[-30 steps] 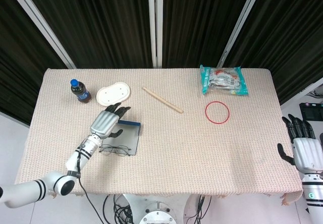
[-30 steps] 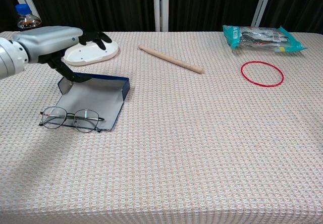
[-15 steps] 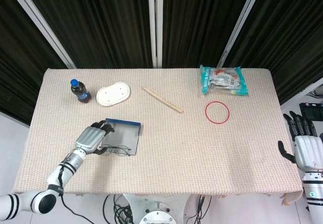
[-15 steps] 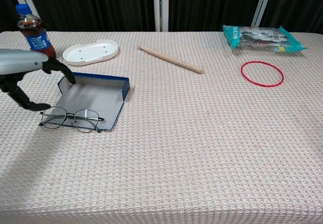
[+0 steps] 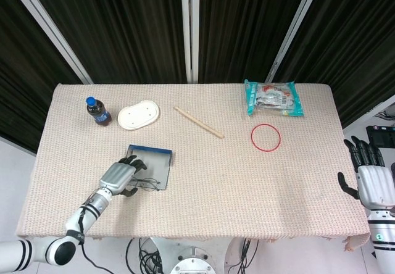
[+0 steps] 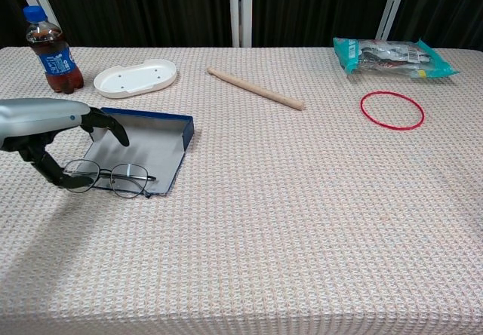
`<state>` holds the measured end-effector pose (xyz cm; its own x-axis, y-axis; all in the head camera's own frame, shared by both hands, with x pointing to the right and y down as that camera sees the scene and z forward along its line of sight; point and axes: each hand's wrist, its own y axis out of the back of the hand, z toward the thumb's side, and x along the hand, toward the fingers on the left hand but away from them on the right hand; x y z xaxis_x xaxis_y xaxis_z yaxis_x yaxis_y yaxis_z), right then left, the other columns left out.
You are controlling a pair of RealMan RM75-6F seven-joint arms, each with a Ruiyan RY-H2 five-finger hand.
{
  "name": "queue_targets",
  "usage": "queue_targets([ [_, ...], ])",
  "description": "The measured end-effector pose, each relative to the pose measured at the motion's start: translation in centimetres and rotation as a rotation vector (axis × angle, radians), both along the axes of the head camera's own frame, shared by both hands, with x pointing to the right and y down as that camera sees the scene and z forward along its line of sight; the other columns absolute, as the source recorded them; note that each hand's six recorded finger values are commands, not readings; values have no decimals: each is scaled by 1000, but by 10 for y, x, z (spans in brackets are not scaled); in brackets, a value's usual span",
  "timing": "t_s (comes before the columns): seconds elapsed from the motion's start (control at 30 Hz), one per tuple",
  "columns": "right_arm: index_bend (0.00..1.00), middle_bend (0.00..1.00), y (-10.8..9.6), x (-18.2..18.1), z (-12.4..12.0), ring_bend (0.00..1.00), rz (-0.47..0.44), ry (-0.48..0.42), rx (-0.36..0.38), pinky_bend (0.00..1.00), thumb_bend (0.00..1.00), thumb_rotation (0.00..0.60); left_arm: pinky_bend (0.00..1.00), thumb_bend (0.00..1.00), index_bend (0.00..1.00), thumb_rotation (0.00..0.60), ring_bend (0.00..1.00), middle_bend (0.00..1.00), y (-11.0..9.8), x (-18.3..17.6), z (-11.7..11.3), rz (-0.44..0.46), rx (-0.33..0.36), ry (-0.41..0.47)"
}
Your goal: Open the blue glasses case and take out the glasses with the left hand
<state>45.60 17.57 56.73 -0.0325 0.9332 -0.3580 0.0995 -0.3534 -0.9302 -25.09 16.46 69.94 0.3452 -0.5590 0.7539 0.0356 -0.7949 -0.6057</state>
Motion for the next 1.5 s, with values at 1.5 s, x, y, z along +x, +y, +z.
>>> queue_targets([
  [1.5, 0, 16, 4, 2, 4, 0, -2, 11, -20, 0, 379, 600, 146, 382, 593, 600, 13, 172, 9, -2, 26, -39, 62, -27],
])
